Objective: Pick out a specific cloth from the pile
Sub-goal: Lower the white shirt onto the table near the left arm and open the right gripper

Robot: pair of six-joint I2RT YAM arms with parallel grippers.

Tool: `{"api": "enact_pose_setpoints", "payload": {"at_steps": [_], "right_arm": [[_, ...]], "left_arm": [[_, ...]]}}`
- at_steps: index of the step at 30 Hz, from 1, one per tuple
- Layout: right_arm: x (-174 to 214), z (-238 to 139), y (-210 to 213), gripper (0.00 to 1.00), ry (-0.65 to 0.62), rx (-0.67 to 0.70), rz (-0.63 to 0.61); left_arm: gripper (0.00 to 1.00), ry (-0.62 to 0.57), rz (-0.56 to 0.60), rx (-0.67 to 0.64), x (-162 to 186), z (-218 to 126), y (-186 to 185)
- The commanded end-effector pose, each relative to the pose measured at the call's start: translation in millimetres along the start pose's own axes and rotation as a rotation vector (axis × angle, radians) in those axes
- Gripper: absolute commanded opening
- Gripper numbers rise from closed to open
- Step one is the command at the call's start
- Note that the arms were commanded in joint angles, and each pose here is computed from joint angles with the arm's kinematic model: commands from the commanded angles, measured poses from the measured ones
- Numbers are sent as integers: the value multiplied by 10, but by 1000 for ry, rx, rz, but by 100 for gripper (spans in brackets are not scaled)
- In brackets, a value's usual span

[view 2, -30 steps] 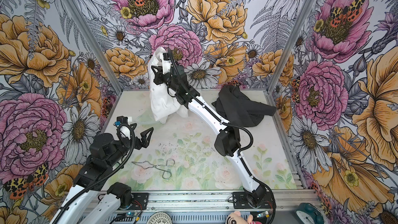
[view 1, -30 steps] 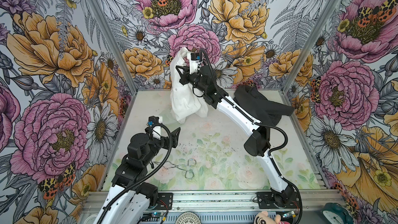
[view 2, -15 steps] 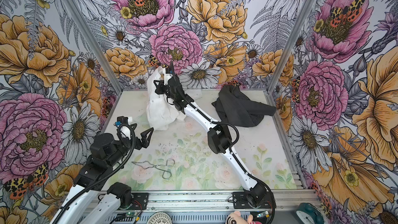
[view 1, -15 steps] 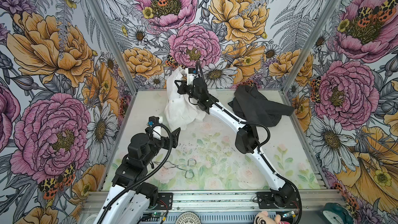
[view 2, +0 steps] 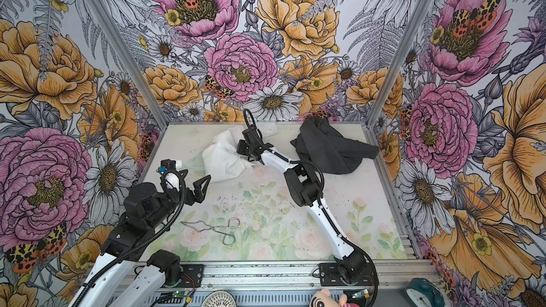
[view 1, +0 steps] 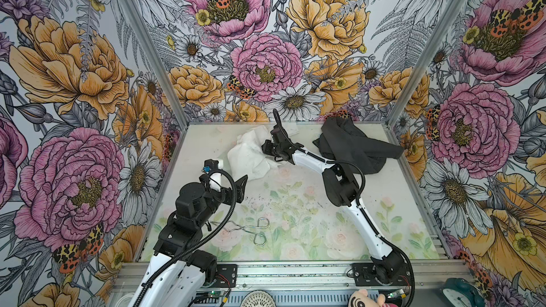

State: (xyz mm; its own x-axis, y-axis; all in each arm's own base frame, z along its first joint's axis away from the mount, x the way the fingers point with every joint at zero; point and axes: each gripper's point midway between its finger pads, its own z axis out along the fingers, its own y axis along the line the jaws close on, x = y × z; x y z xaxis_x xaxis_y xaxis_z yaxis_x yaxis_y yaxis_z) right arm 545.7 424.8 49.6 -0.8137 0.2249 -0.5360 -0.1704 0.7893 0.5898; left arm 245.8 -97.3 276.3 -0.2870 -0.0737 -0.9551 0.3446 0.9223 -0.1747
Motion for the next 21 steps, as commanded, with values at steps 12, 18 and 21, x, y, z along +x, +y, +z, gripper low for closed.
{"api": "enact_pose_setpoints", "payload": {"at_steps": [12, 18, 21], "right_arm": [[-760, -933, 984, 69, -115, -207, 13], [-959, -1451, 1222, 86, -200, -208, -19], [-1026, -1726, 1298, 91, -249, -197, -50]], "left_arm": [[99, 12, -11, -52, 50, 25, 108], [99, 13, -12, -68, 55, 28, 137], [99, 6, -22, -86, 36, 30, 167]]}}
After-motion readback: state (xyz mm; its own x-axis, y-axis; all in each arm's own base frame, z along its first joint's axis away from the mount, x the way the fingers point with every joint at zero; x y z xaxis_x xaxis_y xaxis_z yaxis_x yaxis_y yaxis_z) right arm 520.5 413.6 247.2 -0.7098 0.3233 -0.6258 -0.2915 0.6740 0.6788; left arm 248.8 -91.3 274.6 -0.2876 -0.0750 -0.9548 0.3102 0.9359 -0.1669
